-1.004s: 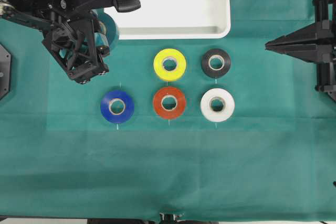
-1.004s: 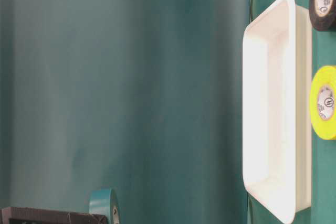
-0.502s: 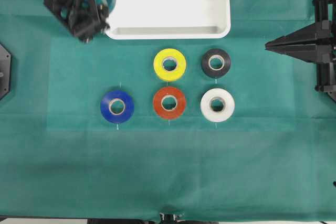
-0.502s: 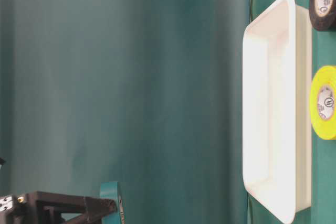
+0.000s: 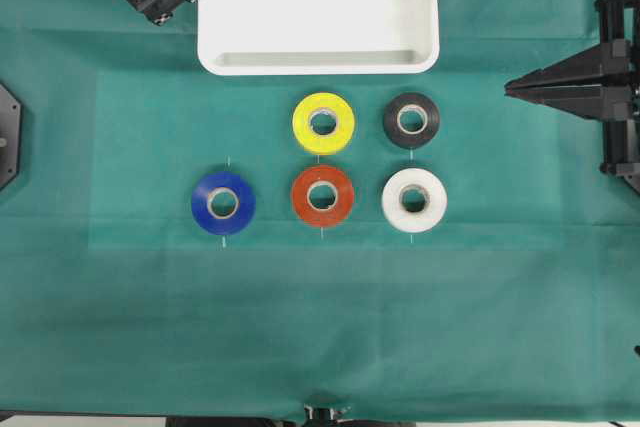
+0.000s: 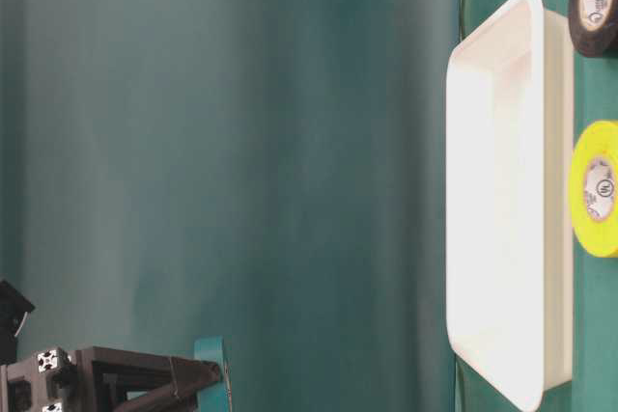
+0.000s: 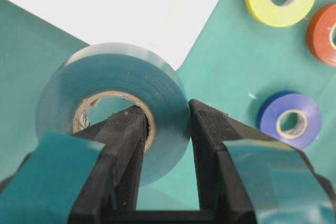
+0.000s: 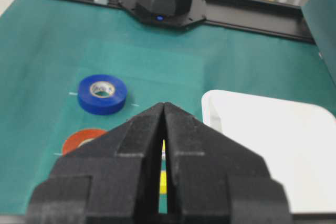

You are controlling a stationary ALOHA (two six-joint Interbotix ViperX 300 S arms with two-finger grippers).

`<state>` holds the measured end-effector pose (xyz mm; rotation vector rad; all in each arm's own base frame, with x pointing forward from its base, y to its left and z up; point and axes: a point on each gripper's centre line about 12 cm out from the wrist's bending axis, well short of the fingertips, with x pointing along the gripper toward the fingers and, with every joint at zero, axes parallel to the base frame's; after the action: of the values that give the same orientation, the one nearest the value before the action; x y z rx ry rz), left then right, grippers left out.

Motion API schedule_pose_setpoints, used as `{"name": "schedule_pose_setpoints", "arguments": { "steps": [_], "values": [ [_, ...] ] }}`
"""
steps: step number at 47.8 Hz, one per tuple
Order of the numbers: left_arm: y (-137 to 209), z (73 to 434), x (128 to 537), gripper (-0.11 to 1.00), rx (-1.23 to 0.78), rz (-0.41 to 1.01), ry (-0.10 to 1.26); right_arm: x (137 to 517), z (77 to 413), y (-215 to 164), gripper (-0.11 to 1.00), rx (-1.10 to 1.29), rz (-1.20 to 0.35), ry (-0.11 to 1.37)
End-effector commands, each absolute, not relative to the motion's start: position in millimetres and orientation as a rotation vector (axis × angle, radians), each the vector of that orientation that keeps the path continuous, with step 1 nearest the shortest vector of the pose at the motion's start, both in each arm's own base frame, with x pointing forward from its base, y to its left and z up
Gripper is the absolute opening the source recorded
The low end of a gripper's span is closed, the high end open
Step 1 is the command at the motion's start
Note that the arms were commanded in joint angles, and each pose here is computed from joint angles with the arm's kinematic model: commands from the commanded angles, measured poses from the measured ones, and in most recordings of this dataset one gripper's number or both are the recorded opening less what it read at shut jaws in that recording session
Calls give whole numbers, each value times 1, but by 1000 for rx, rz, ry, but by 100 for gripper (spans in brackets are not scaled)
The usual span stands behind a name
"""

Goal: Place the tape from the fixed location into the white case.
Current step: 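Lift the teal roll with the left gripper off the table, then carry the teal roll with the left gripper over the white tray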

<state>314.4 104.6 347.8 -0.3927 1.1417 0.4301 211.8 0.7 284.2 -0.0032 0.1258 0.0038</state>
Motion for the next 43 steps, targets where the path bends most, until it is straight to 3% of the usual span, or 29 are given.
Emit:
{"name": "schedule_pose_setpoints", "arguments": {
  "steps": [1, 43],
  "values": [
    [105, 367, 311, 22, -385, 432, 1080, 214, 297, 0, 0, -6, 3, 95],
    [132, 361, 399, 22, -284, 369, 1043, 214, 297, 0, 0, -14, 3, 98]
  ]
}}
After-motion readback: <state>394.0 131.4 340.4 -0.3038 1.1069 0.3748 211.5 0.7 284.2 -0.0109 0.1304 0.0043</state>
